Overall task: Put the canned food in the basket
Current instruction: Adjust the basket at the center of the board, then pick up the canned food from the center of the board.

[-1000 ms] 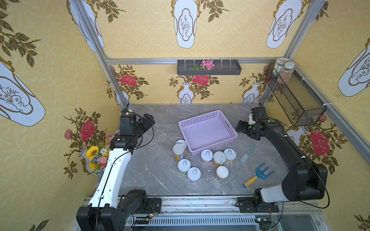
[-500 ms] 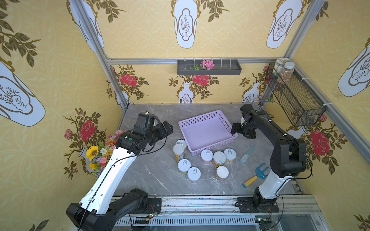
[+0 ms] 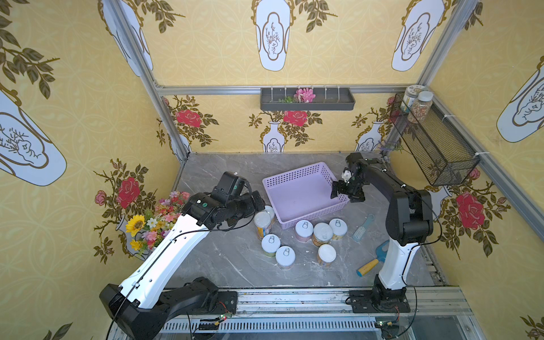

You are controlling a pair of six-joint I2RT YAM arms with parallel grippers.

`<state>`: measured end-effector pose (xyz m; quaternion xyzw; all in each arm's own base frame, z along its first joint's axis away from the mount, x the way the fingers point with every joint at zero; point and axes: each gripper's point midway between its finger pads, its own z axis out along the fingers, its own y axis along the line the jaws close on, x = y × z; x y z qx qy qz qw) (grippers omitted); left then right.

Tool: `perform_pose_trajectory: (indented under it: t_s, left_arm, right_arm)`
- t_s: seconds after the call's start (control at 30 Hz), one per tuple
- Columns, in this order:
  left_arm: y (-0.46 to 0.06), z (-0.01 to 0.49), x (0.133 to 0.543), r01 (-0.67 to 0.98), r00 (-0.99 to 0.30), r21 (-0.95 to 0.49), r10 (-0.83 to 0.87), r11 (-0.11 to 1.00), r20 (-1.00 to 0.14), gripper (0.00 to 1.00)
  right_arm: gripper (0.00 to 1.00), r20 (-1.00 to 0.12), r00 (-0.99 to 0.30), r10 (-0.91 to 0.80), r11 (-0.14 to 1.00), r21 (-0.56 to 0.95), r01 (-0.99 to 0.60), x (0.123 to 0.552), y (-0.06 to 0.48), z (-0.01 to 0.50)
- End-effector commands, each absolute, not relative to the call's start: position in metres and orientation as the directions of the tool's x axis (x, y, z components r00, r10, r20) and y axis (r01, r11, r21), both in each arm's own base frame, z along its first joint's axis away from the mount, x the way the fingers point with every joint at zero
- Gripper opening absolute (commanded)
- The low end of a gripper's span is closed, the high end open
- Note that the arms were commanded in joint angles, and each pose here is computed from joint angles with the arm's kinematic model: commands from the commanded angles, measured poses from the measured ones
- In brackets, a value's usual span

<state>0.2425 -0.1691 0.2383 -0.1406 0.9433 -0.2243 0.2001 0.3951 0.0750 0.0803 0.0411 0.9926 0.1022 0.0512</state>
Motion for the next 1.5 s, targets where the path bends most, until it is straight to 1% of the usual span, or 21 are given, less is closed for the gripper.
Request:
perform_pose_trajectory:
  t_s: [0.0,0.1,0.33,0.53,0.6,0.73,0.8,0.87,0.97,1.0,1.17,1.27,1.37,1.47]
  left_arm:
    - [-0.178,0.232,0.244,-0.17,-0.887,-0.476,-0.344,0.863,-0.307,1.0]
    - [-0.182,0.226,0.244,-0.177,-0.892,-0.465,-0.341,0.868,-0.297,1.0]
    - [-0.186,0.213,0.246,-0.196,-0.903,-0.436,-0.335,0.879,-0.271,1.0]
    - [-0.204,0.208,0.243,-0.173,-0.923,-0.396,-0.289,0.902,-0.256,1.0]
    - [-0.204,0.198,0.239,-0.193,-0.929,-0.356,-0.287,0.914,-0.233,1.0]
    - [-0.191,0.179,0.236,-0.241,-0.931,-0.26,-0.299,0.935,-0.21,1.0]
    - [-0.185,0.175,0.237,-0.263,-0.929,-0.212,-0.306,0.941,-0.208,1.0]
    - [-0.186,0.171,0.237,-0.261,-0.933,-0.203,-0.3,0.944,-0.199,1.0]
    - [-0.195,0.166,0.239,-0.245,-0.942,-0.219,-0.286,0.944,-0.178,1.0]
    - [-0.2,0.165,0.24,-0.235,-0.946,-0.233,-0.277,0.944,-0.168,1.0]
    - [-0.202,0.152,0.243,-0.233,-0.953,-0.204,-0.265,0.951,-0.15,1.0]
    - [-0.202,0.147,0.246,-0.227,-0.955,-0.176,-0.254,0.958,-0.151,0.99]
    - [-0.202,0.143,0.249,-0.229,-0.956,-0.159,-0.252,0.96,-0.151,0.95]
    - [-0.203,0.141,0.251,-0.229,-0.956,-0.159,-0.252,0.96,-0.15,0.93]
  right_arm:
    - [0.97,-0.091,-0.996,-0.006,0.981,0.191,-0.023,0.388,0.092,0.076]
    - [0.97,-0.086,-0.995,-0.043,0.982,0.179,-0.058,0.381,0.103,0.074]
    - [0.97,-0.093,-0.993,-0.069,0.98,0.178,-0.085,0.364,0.123,0.084]
    - [0.97,-0.205,-0.975,0.084,0.985,0.164,0.051,0.369,0.101,0.117]
    - [0.97,-0.246,-0.964,0.1,0.985,0.163,0.061,0.364,0.099,0.131]
    - [0.97,-0.259,-0.959,0.116,0.991,0.101,0.093,0.348,0.086,0.14]
    - [0.97,-0.279,-0.953,0.118,0.99,0.103,0.092,0.342,0.084,0.147]
    - [0.97,-0.302,-0.949,0.09,0.988,0.146,0.047,0.339,0.095,0.156]
    - [0.97,-0.351,-0.936,0.0,0.98,0.185,-0.069,0.334,0.124,0.17]
    - [0.97,-0.36,-0.932,-0.039,0.977,0.182,-0.111,0.331,0.136,0.173]
    - [0.97,-0.365,-0.917,-0.163,0.968,0.12,-0.22,0.316,0.168,0.175]
    - [0.97,-0.368,-0.91,-0.191,0.955,0.145,-0.259,0.309,0.183,0.175]
    - [0.97,-0.386,-0.901,-0.199,0.911,0.265,-0.315,0.298,0.205,0.184]
    - [0.97,-0.401,-0.896,-0.192,0.809,0.452,-0.376,0.279,0.234,0.202]
